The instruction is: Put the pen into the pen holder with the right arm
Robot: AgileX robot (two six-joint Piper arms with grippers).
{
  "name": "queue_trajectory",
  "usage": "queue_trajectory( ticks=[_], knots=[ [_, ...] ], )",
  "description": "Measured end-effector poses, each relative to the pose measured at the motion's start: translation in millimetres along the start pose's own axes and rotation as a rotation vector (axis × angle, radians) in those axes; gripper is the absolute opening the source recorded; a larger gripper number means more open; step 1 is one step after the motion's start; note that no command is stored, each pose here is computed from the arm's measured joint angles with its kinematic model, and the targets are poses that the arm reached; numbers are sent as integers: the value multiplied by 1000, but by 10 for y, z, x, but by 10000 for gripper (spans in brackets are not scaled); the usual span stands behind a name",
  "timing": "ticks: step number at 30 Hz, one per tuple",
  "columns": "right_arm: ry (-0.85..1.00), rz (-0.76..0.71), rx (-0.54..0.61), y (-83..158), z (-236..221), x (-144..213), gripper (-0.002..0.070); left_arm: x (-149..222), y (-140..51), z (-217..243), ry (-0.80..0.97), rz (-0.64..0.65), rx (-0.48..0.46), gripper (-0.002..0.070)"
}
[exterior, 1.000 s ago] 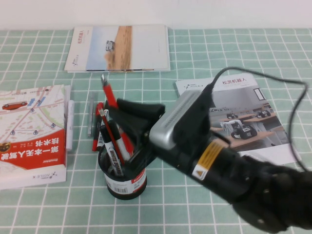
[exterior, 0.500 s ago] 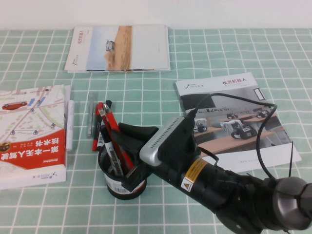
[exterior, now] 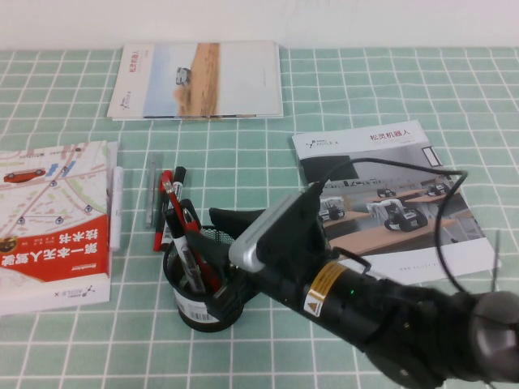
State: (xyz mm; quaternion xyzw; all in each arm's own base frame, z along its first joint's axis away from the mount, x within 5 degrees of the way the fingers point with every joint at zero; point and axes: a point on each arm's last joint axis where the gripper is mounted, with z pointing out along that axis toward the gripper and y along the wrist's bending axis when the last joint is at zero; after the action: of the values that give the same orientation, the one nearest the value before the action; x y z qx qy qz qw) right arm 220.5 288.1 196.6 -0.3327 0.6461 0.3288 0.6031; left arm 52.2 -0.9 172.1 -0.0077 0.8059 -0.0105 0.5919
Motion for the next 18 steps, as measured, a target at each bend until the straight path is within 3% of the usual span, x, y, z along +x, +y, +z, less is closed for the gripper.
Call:
queue_trajectory(
  ticks=[5, 12, 18],
  knots=[
    [85, -8, 17, 3, -162, -288, 242, 0, 0, 0, 0, 0, 0, -4],
    [242, -85, 31, 30, -658, -757, 23, 0, 0, 0, 0, 0, 0, -4],
    [266, -78, 56, 55, -1266, -847, -14, 0, 0, 0, 0, 0, 0, -4]
  ],
)
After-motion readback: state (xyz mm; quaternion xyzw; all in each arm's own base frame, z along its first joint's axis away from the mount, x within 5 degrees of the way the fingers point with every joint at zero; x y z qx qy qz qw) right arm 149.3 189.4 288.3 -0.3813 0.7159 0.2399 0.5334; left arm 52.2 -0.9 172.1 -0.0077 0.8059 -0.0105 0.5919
